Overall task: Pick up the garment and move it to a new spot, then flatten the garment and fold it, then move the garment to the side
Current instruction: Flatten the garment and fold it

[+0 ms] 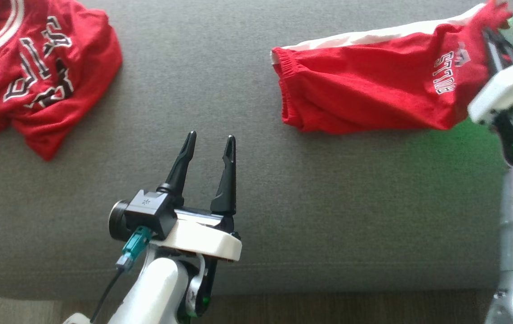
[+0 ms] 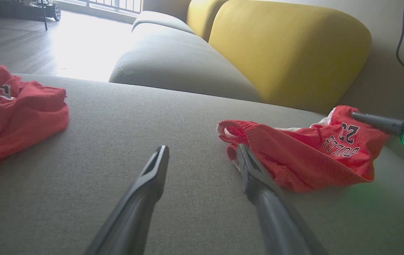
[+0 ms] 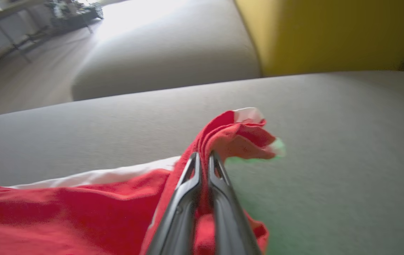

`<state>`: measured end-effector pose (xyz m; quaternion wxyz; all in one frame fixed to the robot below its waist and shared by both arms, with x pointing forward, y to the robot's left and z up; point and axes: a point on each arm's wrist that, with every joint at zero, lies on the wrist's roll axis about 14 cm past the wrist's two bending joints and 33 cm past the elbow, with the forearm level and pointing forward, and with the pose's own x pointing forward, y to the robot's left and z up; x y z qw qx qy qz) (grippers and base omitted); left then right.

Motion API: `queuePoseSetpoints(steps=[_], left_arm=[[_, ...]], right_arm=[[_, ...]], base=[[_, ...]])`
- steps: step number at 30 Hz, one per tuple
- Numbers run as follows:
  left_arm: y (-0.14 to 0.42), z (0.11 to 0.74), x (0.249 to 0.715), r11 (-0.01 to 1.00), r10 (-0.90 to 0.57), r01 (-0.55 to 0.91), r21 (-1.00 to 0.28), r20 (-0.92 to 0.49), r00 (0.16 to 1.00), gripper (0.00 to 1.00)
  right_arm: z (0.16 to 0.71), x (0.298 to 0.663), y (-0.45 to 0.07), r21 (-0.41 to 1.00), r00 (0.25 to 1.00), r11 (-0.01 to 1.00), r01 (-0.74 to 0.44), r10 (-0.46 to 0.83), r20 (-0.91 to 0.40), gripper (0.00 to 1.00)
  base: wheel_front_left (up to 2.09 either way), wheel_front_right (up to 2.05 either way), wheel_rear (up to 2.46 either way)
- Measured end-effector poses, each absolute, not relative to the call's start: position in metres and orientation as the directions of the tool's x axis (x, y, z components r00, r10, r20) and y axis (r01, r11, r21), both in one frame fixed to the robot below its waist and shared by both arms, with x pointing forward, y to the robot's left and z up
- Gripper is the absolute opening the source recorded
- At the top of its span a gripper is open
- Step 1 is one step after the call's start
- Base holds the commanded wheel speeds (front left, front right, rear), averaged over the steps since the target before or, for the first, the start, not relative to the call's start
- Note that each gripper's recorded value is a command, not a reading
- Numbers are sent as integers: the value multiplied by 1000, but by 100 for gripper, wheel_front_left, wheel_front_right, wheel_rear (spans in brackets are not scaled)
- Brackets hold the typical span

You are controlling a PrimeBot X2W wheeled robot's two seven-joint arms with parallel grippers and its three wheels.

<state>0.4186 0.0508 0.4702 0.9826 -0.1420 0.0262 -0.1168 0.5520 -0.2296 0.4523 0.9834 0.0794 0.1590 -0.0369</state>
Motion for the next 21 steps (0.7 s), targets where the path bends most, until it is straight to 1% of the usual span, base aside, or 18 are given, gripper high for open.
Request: queuePoseSetpoints(steps=[6, 9, 16, 21], left_arm=[[60, 474, 416, 940, -211, 199, -275, -14, 977, 100], [65, 475, 414, 942, -196, 184, -280, -15, 981, 100], [72, 477, 408, 944, -173, 160, -289, -21, 985, 100], [81, 478, 406, 949, -140, 127, -287, -25, 990, 100]], right_arm=[[494, 566, -170, 196, 968, 979, -63, 107, -226, 0], [500, 564, -142, 222, 958, 966, -135, 184, -218, 0], [490, 551, -73, 309, 895, 903, -298, 377, -239, 0], [475, 539, -36, 351, 841, 860, -371, 472, -266, 0]], base=[[0, 0, 0], [0, 0, 0], [0, 0, 0], [0, 0, 0]])
